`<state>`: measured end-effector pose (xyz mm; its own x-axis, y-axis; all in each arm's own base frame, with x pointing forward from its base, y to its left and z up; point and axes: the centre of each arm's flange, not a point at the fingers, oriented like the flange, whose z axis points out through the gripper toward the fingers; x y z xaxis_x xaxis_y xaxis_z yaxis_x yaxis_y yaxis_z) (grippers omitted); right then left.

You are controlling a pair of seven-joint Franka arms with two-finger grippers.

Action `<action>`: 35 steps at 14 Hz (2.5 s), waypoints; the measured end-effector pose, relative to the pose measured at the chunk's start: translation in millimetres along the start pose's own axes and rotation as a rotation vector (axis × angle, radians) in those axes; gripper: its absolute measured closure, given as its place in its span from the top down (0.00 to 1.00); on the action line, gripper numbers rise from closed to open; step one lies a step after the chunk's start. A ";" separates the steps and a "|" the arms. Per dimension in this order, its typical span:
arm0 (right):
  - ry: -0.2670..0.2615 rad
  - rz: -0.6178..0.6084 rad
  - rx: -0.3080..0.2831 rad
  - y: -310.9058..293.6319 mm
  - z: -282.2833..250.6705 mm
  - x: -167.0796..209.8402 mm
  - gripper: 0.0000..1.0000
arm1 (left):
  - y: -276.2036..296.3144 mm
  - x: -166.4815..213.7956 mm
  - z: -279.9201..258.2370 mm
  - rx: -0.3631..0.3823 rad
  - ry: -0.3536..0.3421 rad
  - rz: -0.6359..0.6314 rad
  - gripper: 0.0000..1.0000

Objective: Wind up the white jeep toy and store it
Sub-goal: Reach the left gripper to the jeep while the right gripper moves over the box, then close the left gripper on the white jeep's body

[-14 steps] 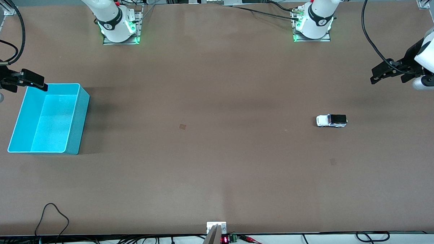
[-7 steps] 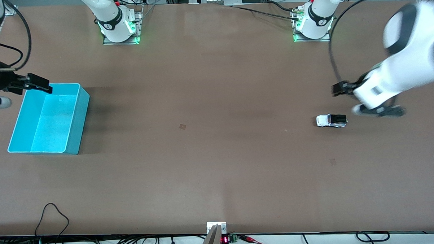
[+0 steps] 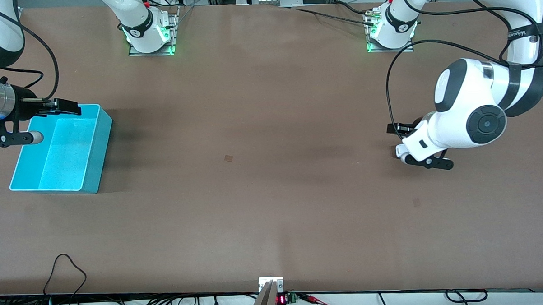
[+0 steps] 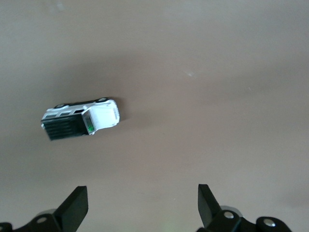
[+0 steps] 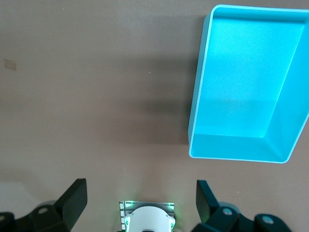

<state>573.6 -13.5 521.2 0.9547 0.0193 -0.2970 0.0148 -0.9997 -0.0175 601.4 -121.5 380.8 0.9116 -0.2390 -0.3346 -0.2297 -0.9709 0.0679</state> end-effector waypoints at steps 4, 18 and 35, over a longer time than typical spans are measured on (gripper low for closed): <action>0.005 0.000 0.000 -0.1 -2.2 -0.4 1.00 | -5.2 -1.5 28.3 -0.009 -0.029 0.286 1.00; -0.095 0.037 0.014 19.5 21.5 -2.2 1.00 | -102.4 4.2 114.4 0.090 0.137 1.269 1.00; -0.136 0.033 0.013 17.8 46.9 0.7 1.00 | -138.6 -7.8 172.1 0.137 0.084 1.337 1.00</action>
<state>560.5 -30.7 475.9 0.9056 -0.0112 -0.4239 -0.0208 -0.9996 -0.0181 567.4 17.5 212.2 -0.0198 -0.9994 -0.0276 -0.9800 0.0140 0.1985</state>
